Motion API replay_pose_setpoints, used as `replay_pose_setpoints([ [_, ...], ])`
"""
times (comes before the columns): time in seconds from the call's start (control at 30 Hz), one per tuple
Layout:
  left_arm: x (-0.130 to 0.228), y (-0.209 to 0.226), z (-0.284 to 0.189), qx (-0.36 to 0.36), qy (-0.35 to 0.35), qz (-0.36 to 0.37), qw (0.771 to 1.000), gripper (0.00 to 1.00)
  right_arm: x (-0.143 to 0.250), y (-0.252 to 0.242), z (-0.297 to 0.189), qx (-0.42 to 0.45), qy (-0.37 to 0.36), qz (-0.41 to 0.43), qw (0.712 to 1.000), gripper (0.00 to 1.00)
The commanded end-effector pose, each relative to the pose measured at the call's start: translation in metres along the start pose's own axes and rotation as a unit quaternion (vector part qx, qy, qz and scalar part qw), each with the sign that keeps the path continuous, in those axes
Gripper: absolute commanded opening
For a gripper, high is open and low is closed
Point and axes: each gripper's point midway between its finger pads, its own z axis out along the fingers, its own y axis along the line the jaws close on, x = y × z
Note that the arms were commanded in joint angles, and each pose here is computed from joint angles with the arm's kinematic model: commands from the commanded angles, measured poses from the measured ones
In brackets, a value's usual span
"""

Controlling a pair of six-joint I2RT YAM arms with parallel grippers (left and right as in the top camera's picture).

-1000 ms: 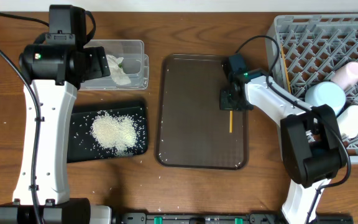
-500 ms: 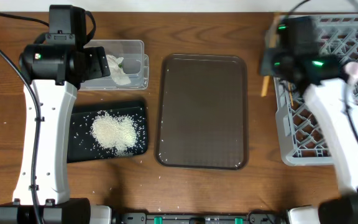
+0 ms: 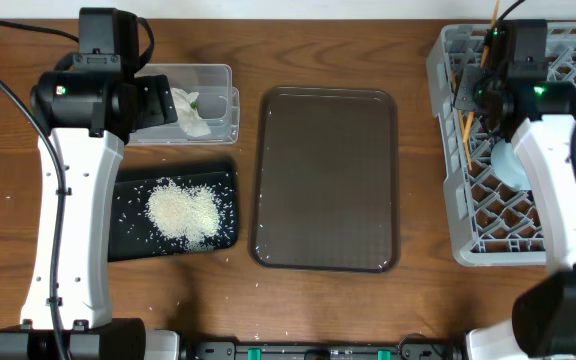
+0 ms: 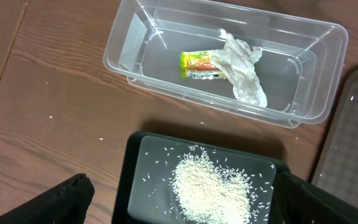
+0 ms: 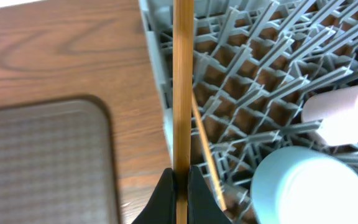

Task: Sort waste into correct bins and load items into the dishwasher rack
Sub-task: 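Carry the second chopstick right and insert it into the rack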

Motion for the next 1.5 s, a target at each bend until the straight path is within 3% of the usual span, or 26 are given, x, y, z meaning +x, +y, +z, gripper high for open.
replay_pose_setpoints([
  [0.0, 0.000, 0.004, -0.002, -0.005, -0.002, 0.003, 1.000, 0.96, 0.013, -0.006, 0.027, 0.018, 0.027, -0.054, 0.998, 0.01],
  [0.27, 0.000, 0.004, -0.002, -0.005, -0.002, 0.003, 1.000, 0.96, 0.026, -0.005, 0.061, 0.027, 0.055, -0.059, 0.996, 0.01],
  [0.6, 0.000, 0.004, -0.002, -0.005, -0.002, 0.002, 1.000, 0.96, 0.026, -0.012, 0.061, 0.044, 0.055, -0.072, 0.995, 0.01],
  [1.03, 0.000, 0.004, -0.002, -0.005, -0.002, 0.002, 1.000, 0.96, 0.026, -0.017, 0.060, 0.055, 0.057, -0.070, 0.994, 0.09],
  [1.1, 0.000, 0.004, -0.002, -0.005, -0.002, 0.003, 1.000, 0.96, 0.027, -0.018, 0.061, 0.055, 0.058, -0.070, 0.994, 0.18],
  [1.17, 0.000, 0.004, -0.002, -0.005, -0.002, 0.003, 1.000, 0.96, 0.027, -0.018, 0.061, 0.053, 0.059, -0.070, 0.994, 0.41],
  [1.23, 0.000, 0.004, -0.002, -0.005, -0.002, 0.003, 1.000, 0.96, 0.028, -0.018, 0.060, 0.053, 0.060, -0.070, 0.994, 0.53],
  [1.47, 0.000, 0.004, -0.002, -0.005, -0.002, 0.003, 1.000, 0.96, 0.037, -0.006, 0.059, 0.021, 0.079, -0.048, 0.996, 0.57],
])
